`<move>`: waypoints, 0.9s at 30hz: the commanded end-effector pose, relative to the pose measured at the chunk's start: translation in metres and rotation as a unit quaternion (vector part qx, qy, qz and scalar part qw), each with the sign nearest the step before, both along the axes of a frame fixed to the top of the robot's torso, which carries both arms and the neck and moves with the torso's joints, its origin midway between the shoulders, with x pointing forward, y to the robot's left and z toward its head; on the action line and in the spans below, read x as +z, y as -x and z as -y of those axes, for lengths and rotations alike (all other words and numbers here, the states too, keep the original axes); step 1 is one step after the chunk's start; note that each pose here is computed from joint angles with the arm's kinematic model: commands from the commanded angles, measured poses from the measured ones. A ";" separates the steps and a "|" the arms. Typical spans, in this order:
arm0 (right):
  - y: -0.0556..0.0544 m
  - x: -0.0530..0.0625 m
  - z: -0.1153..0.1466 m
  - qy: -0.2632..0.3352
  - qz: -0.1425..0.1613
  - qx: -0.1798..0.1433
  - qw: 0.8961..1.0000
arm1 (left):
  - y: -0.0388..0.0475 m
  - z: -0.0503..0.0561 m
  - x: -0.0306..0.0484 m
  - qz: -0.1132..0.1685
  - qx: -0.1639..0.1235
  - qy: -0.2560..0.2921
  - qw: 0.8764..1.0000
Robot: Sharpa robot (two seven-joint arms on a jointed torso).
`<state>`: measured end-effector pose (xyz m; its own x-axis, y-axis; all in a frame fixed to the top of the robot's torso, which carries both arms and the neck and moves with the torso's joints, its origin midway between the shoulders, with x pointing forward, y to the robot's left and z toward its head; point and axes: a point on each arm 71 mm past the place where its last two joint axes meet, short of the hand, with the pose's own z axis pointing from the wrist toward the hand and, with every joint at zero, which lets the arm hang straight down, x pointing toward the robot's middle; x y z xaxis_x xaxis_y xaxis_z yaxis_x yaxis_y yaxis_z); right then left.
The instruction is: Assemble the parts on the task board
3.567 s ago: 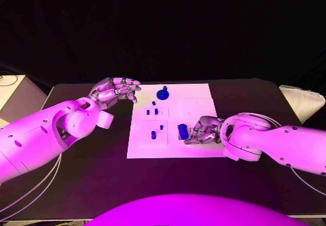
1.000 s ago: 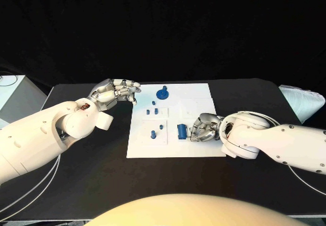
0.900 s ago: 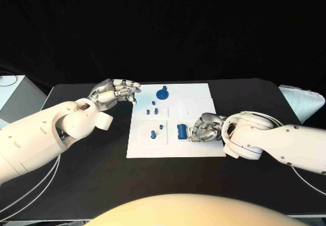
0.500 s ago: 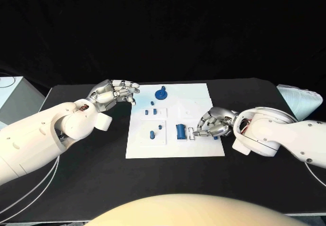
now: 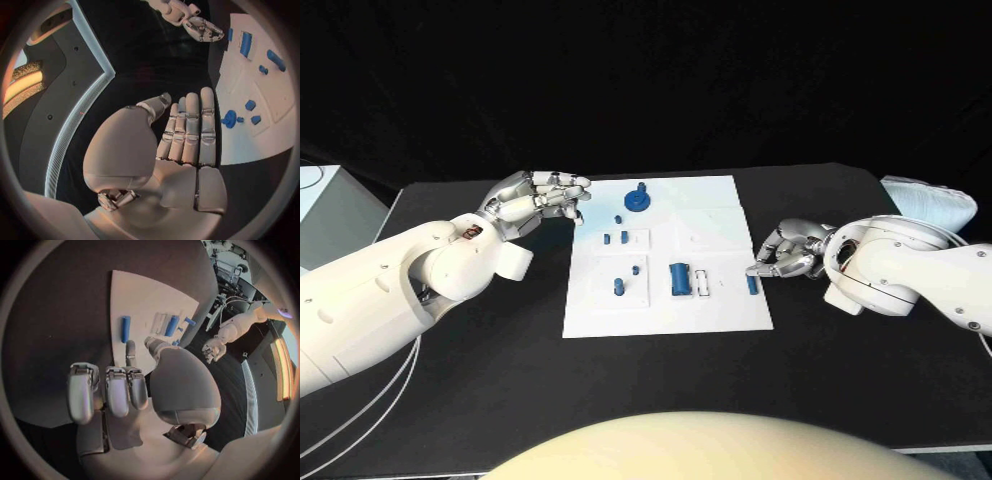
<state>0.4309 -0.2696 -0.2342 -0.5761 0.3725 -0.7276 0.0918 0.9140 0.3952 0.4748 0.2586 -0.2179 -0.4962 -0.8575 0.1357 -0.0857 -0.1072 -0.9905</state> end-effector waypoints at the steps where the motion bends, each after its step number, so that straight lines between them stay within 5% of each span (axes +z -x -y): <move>1: 0.000 -0.002 0.009 0.063 -0.013 0.002 0.998 | 0.0008 0.002 0.0019 0.009 -0.004 0.009 1.000; 27: -0.005 -0.017 -0.005 0.114 -0.011 0.035 0.993 | 0.0010 0.001 0.0008 0.007 -0.008 0.009 1.000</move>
